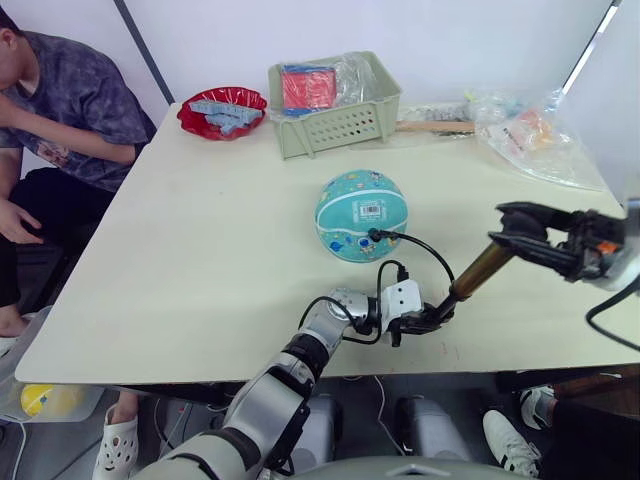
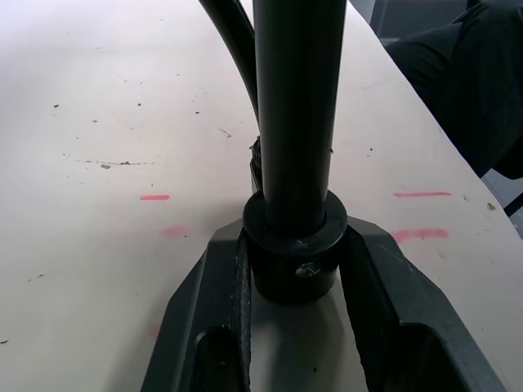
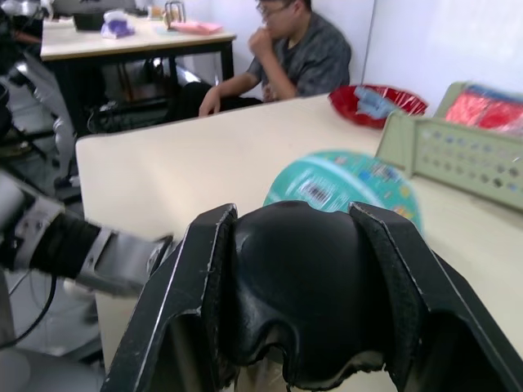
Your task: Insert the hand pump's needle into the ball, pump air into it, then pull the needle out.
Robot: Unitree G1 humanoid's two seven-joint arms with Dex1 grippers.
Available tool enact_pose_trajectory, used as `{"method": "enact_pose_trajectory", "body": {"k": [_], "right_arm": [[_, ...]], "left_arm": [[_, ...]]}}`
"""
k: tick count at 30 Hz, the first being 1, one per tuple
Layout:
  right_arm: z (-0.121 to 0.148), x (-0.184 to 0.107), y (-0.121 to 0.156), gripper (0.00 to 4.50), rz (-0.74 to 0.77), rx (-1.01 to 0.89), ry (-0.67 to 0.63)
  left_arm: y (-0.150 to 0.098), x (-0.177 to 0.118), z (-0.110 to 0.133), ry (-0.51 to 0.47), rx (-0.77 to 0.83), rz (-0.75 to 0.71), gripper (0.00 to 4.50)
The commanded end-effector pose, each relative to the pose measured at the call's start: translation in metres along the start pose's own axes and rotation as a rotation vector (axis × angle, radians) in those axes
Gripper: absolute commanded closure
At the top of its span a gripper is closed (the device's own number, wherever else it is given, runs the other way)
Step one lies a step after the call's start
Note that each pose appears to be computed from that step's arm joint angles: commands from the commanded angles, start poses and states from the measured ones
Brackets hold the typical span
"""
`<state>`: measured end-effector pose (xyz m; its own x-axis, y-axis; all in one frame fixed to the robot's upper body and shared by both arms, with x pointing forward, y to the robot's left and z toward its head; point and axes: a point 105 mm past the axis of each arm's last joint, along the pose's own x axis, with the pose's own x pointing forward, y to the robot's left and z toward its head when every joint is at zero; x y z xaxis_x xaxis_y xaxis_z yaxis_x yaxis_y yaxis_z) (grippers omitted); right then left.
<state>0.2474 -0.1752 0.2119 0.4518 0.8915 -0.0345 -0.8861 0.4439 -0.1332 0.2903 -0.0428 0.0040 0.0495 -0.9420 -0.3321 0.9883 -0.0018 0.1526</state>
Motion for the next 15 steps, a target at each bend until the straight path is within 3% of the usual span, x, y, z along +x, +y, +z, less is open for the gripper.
{"method": "enact_pose_trajectory", "body": {"k": [1, 9, 15], "right_arm": [[-0.047, 0.001, 0.004, 2.78, -0.004, 0.057, 0.139], [-0.098, 0.007, 0.012, 2.78, -0.011, 0.061, 0.203], [-0.079, 0.009, 0.008, 2.78, -0.021, 0.033, 0.125]], "left_arm": [[-0.013, -0.004, -0.023, 0.077, -0.049, -0.041, 3.41], [-0.013, -0.006, -0.025, 0.083, -0.053, -0.035, 3.41], [-0.011, -0.006, -0.024, 0.081, -0.048, -0.031, 3.41]]}}
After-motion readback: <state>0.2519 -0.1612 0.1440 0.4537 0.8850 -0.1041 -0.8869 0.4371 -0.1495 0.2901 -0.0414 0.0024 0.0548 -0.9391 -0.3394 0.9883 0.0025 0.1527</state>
